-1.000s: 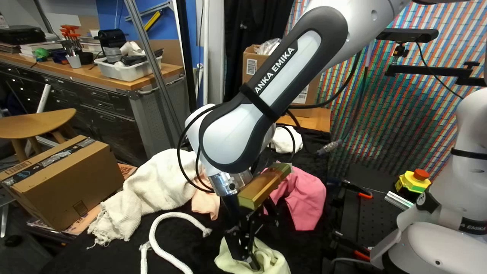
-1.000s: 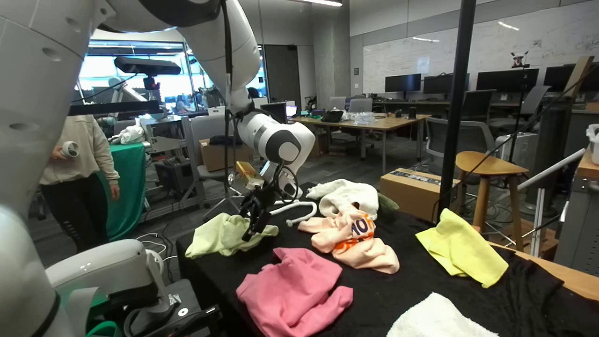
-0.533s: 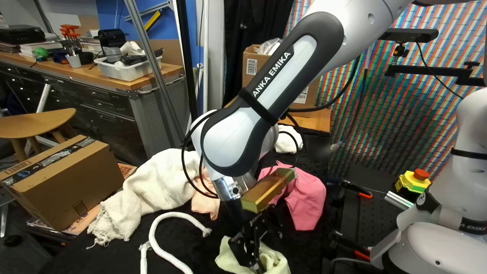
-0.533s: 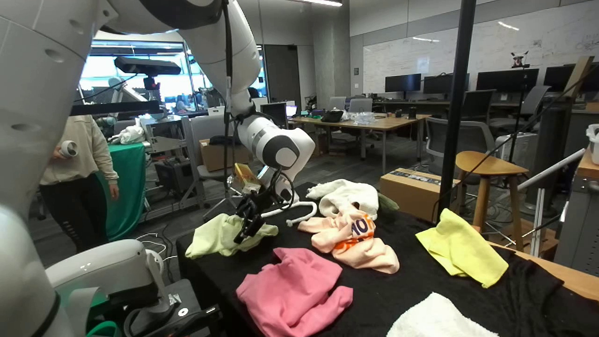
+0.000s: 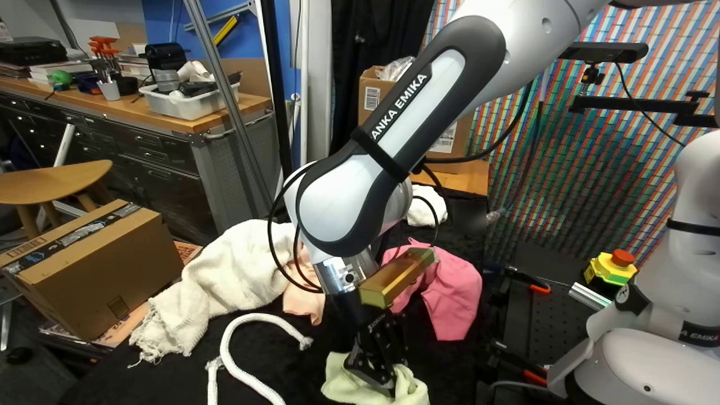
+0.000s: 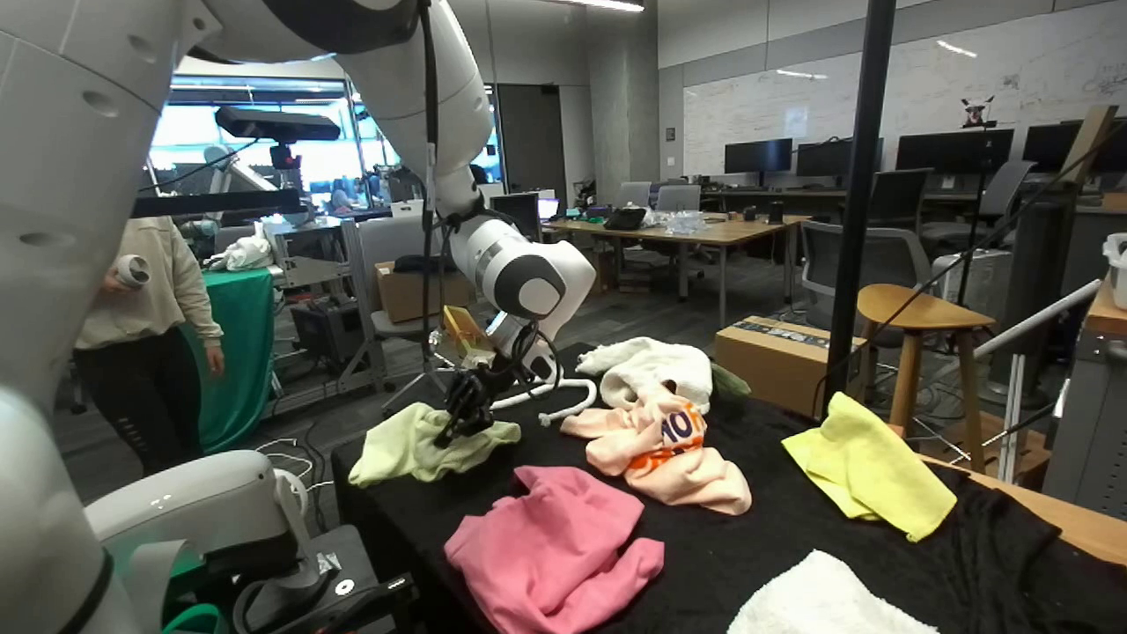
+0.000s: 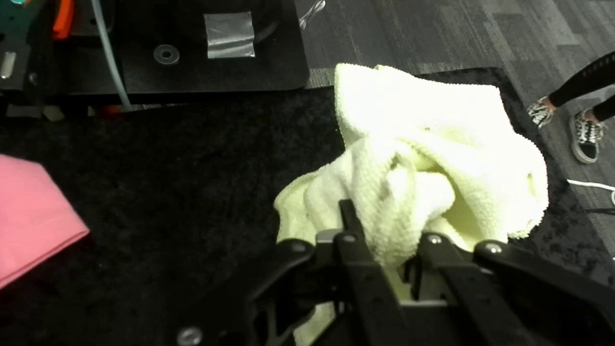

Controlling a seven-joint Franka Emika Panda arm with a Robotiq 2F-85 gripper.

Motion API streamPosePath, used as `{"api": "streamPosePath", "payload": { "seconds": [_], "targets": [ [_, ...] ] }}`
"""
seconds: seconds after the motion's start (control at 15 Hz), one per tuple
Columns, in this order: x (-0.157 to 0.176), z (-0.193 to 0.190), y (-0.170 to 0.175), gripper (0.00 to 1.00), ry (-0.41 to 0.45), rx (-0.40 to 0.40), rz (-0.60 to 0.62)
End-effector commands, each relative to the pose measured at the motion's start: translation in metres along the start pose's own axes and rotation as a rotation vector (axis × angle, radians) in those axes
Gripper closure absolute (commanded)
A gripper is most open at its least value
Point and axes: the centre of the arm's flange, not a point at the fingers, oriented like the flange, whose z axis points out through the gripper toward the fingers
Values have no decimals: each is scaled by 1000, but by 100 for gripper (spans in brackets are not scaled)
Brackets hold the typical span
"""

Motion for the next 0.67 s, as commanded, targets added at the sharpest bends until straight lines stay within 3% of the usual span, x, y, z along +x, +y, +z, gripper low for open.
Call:
{"api": "streamPosePath", "payload": {
  "seconds": [0.0,0.2,0.6],
  "targets": [
    [-8,-16,-1,100,34,50,-75],
    [-13,-36,1,96,78,63,-128],
    [-27,-115,13,96,281,104,-194]
  ]
}}
